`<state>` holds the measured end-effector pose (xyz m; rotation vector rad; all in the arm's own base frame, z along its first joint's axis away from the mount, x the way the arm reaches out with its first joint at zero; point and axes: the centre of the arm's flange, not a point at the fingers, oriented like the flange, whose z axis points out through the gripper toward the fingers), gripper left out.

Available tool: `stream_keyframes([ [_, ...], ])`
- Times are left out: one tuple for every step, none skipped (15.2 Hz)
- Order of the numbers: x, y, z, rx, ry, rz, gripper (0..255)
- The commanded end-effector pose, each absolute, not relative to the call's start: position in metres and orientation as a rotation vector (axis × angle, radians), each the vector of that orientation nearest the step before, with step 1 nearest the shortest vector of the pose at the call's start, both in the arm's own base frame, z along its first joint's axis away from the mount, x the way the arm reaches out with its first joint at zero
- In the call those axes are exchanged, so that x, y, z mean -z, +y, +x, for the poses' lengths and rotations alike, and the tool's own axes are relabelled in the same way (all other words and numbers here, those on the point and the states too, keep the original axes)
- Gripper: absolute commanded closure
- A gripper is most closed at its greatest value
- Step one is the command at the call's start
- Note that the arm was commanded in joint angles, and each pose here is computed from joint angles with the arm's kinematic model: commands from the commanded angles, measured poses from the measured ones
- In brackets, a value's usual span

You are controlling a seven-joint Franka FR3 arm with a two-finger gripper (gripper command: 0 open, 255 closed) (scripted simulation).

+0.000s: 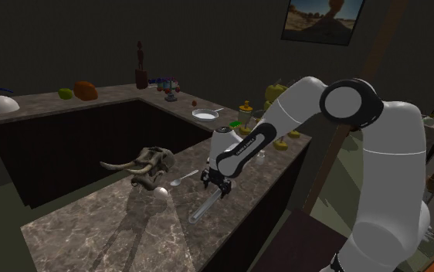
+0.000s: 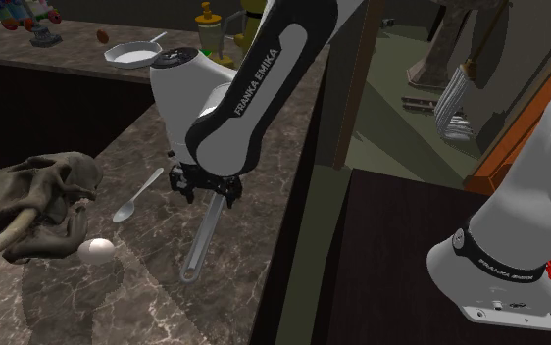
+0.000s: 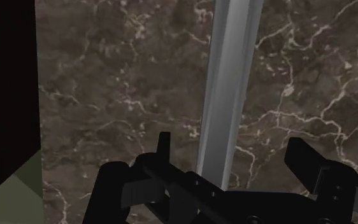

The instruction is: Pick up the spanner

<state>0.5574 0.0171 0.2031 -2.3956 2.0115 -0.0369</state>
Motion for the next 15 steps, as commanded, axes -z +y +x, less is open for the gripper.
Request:
stream_keyframes([
  [-0.191, 0.013, 0.561, 0.034, 2.036, -2.374, 0],
  [-0.186, 0.013, 0.561, 0.034, 2.036, -2.374, 0],
  [-0.181, 0.013, 0.561, 0.034, 2.036, -2.374, 0],
  [-0.175, 0.013, 0.561, 0.034, 2.036, -2.374, 0],
  [-0.170, 0.013, 0.561, 0.034, 2.036, -2.374, 0],
  [-0.165, 0.013, 0.561, 0.034, 2.036, -2.374, 0],
  [-0.162, 0.013, 0.561, 0.034, 2.036, -2.374, 0],
  [-0.162, 0.013, 0.561, 0.034, 2.036, -2.374, 0],
  [-0.161, 0.013, 0.562, 0.034, 2.036, -2.375, 255],
  [-0.161, 0.013, 0.562, 0.034, 2.036, -2.375, 255],
  [-0.161, 0.013, 0.562, 0.034, 2.036, -2.375, 255],
  [-0.162, 0.013, 0.562, 0.034, 2.036, -2.375, 255],
  [-0.162, 0.013, 0.562, 0.034, 2.036, -2.375, 255],
  [-0.162, 0.013, 0.562, 0.034, 2.036, -2.375, 255],
  [-0.162, 0.013, 0.562, 0.034, 2.036, -2.375, 255],
])
